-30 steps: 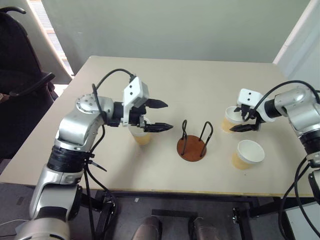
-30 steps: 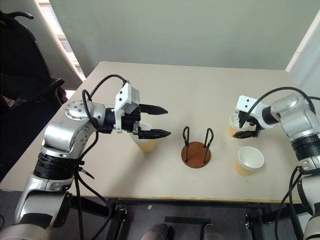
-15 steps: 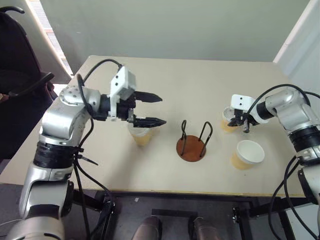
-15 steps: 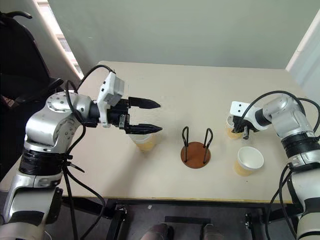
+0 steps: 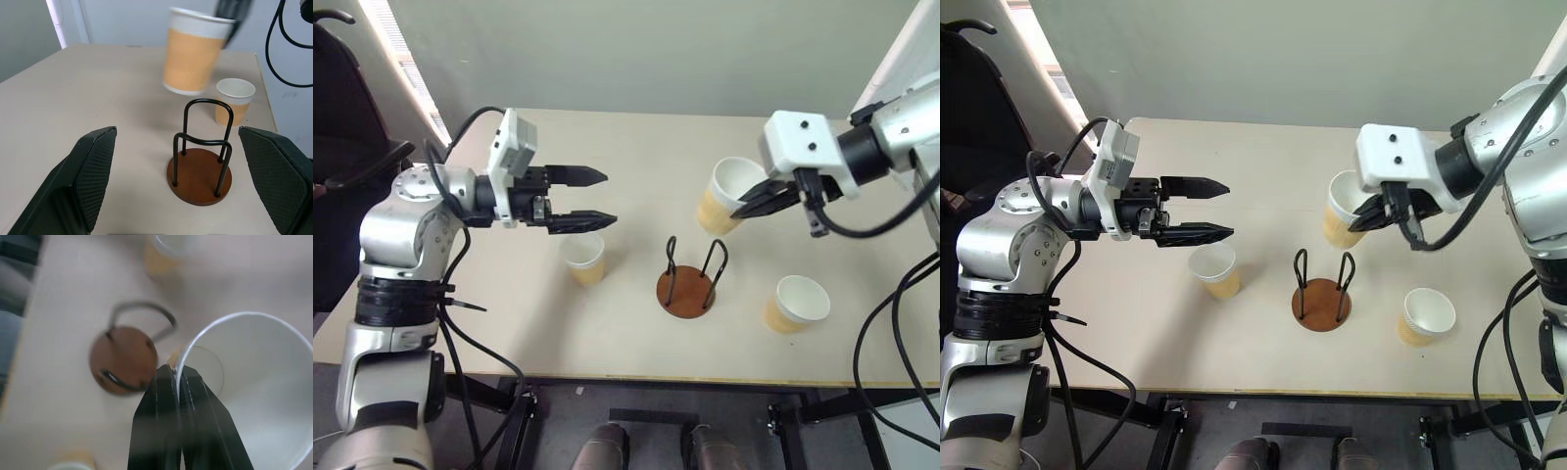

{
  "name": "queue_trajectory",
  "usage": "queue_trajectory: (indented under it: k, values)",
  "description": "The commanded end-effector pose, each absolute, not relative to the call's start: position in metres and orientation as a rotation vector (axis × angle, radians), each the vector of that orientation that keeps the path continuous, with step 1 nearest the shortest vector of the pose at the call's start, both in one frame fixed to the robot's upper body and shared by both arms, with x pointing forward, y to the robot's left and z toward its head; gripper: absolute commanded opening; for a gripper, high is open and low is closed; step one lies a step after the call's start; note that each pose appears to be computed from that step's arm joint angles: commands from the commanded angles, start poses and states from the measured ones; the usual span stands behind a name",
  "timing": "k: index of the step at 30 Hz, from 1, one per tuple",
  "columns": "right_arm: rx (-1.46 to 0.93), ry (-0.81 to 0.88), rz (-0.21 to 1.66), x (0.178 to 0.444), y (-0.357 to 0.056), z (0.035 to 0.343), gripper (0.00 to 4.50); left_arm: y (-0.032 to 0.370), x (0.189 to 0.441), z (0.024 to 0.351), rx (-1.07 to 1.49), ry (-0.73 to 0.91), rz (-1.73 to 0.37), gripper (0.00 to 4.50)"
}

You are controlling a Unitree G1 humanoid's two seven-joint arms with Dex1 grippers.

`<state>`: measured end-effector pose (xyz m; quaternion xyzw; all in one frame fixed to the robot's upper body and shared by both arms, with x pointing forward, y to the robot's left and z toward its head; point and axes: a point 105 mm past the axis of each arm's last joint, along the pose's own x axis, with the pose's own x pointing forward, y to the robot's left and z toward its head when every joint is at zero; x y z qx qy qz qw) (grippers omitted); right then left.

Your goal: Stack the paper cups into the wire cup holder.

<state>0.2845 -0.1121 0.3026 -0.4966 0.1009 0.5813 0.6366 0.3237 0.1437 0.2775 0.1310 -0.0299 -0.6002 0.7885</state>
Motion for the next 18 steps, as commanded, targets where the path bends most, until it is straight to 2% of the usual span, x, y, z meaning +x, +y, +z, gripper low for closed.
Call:
queue_trajectory:
  k: [1,18]
  values:
    - [-1.156,0.209,1.354,0.276,-0.105,0.303,0.05,0.144,0.321,0.285,0.316,-0.097,-1.297,4.3]
    - [-1.21,0.257,1.432,0.283,-0.089,0.263,0.05,0.143,0.322,0.28,0.317,-0.104,-1.295,4.3]
